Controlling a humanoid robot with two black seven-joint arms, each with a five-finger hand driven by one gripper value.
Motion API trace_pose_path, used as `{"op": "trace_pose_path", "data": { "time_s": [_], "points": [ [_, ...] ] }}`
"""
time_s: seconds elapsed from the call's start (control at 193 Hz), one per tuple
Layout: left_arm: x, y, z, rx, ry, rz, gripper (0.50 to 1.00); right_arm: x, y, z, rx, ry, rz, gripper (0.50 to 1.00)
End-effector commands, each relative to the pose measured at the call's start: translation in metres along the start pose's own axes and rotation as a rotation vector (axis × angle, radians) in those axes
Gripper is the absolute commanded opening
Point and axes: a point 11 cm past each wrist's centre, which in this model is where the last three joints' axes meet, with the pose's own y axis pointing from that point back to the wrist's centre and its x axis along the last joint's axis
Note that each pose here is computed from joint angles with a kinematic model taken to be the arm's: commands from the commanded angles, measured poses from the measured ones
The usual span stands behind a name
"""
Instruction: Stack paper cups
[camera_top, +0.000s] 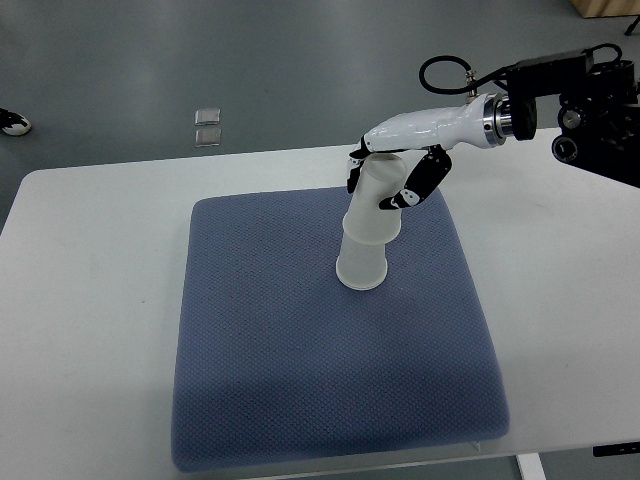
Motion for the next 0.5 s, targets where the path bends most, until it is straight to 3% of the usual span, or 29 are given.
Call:
{"op": "trace_pose_path", "data": {
  "time_s": [0.0,0.145,0.244,0.337,0.493],
  "points": [
    [0.0004,0.0,0.0003,-0.001,0.0,0.001,1.0,-0.0047,-0.0061,-0.0025,0.012,-0.003,-0.008,0.646],
    [-0.0001,0.0,-0.0006,0.001,0.0,0.0,1.0,-0.0085,-0.0086,-0.0026,0.018,-0.013,0.0,0.682],
    [-0.0001,0.0,-0.0006,0.001,0.0,0.0,1.0,-0.007,-0.0087,-0.0039,0.025,-0.023,0.008,0.766],
    [-0.0001,0.0,0.0003,-0.001,0.0,0.0,1.0,-0.0065,-0.0081,-0.0036,0.025,-0.027,0.01,0.895],
    [-0.0001,0.0,-0.0006,0.001,0.0,0.0,1.0,-0.0061,-0.0069,-0.0029,0.023,-0.029,0.008,0.899]
  ]
}}
